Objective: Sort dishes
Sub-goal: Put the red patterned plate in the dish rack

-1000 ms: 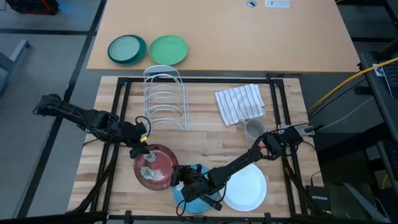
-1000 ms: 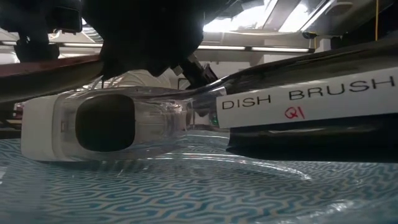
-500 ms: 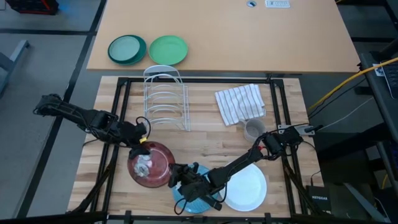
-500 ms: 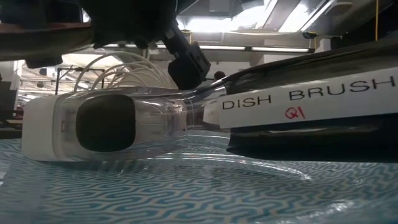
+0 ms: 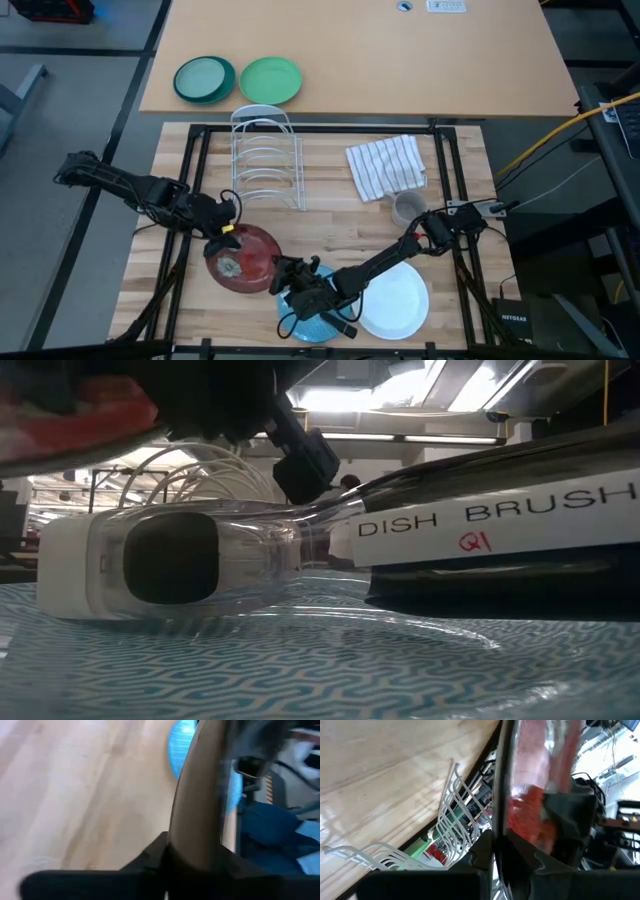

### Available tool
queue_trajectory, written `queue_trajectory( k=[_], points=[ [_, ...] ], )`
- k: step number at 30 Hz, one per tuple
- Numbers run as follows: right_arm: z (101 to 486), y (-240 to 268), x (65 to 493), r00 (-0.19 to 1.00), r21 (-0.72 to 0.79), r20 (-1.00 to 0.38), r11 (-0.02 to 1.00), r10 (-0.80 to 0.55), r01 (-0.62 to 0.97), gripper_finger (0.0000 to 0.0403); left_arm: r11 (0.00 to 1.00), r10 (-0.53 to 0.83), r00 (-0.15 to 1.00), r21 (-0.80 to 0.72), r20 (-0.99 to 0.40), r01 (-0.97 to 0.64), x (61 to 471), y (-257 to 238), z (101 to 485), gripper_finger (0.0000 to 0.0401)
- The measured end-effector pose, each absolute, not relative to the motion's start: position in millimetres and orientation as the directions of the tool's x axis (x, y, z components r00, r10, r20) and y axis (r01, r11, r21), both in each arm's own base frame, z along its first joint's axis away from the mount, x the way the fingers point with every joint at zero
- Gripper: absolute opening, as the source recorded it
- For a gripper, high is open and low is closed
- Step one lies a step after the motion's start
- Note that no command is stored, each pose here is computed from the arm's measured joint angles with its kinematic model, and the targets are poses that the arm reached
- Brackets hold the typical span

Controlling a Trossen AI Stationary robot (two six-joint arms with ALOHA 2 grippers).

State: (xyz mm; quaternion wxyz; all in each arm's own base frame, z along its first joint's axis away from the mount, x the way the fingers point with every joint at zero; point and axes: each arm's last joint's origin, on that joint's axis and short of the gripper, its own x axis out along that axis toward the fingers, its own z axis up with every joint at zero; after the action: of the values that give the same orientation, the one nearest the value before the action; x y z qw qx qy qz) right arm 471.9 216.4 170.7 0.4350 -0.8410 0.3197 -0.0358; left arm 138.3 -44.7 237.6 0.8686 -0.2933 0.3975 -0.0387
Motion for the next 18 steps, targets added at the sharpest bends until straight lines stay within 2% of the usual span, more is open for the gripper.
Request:
queue_trajectory(
  k=[2, 6, 18],
  points=[
    [170.7, 216.8, 471.7, 0.793, -0.747, -0.218, -0.426, -0.568, -0.511, 0.0034, 0.821, -0.314, 0.683, -0.550, -0.659, -0.153, 138.3, -45.2, 238.9, 0.0035],
    [170.9, 215.3, 472.2, 0.786, -0.745, -0.212, -0.424, -0.581, -0.514, 0.0056, 0.814, -0.305, 0.685, -0.554, -0.662, -0.172, 138.3, -45.0, 238.8, 0.0035],
    [178.7, 214.9, 470.2, 0.691, -0.901, -0.112, -0.220, -0.714, -0.373, 0.0174, 0.809, -0.232, 0.746, -0.549, -0.624, -0.208, 132.5, -40.3, 249.8, 0.0035]
  ],
)
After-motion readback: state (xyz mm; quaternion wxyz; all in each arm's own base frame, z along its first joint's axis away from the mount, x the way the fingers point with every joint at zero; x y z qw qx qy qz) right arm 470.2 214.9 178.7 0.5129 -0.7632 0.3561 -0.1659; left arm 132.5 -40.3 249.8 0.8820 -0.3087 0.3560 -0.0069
